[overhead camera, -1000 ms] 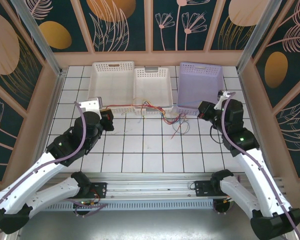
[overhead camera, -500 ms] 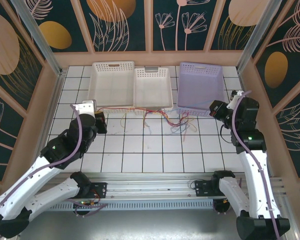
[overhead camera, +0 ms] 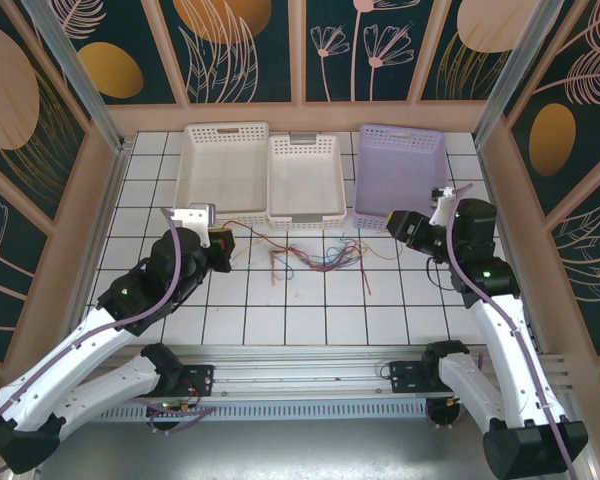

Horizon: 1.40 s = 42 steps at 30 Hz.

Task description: Untangle the cables

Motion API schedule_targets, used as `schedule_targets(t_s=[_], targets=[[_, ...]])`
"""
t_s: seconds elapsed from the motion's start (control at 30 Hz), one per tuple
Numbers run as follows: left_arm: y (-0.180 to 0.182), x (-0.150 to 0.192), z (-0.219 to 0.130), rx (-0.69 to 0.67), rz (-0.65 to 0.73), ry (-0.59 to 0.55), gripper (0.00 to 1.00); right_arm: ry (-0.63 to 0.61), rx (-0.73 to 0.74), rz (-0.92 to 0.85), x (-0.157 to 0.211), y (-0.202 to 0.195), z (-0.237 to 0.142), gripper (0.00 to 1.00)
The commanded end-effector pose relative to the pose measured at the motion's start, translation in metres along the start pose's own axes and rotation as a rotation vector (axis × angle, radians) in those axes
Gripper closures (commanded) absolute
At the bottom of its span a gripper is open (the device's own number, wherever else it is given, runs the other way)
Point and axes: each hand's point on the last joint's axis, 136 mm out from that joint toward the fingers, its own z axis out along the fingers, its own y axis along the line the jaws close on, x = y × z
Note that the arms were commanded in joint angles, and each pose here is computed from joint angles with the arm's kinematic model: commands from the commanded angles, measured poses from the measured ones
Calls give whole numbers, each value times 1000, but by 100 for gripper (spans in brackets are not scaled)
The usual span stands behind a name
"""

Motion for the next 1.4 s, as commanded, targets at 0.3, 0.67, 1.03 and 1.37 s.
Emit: schedule_targets(t_s=[0.3,0.67,1.03,1.37], targets=[[-33,-8,8,174,-100,-21,100,214,-93,-202,99,46,68,40],[-40,1,2,269,-199,-32,100,388,-230,-187,182,87,120,48],[-45,3,-2,334,-270,-44,100,324,-483,-165,197,151,133,47],[-49,2,-6,363,-295,-48,100,273,-512,-158,191,172,166,47]])
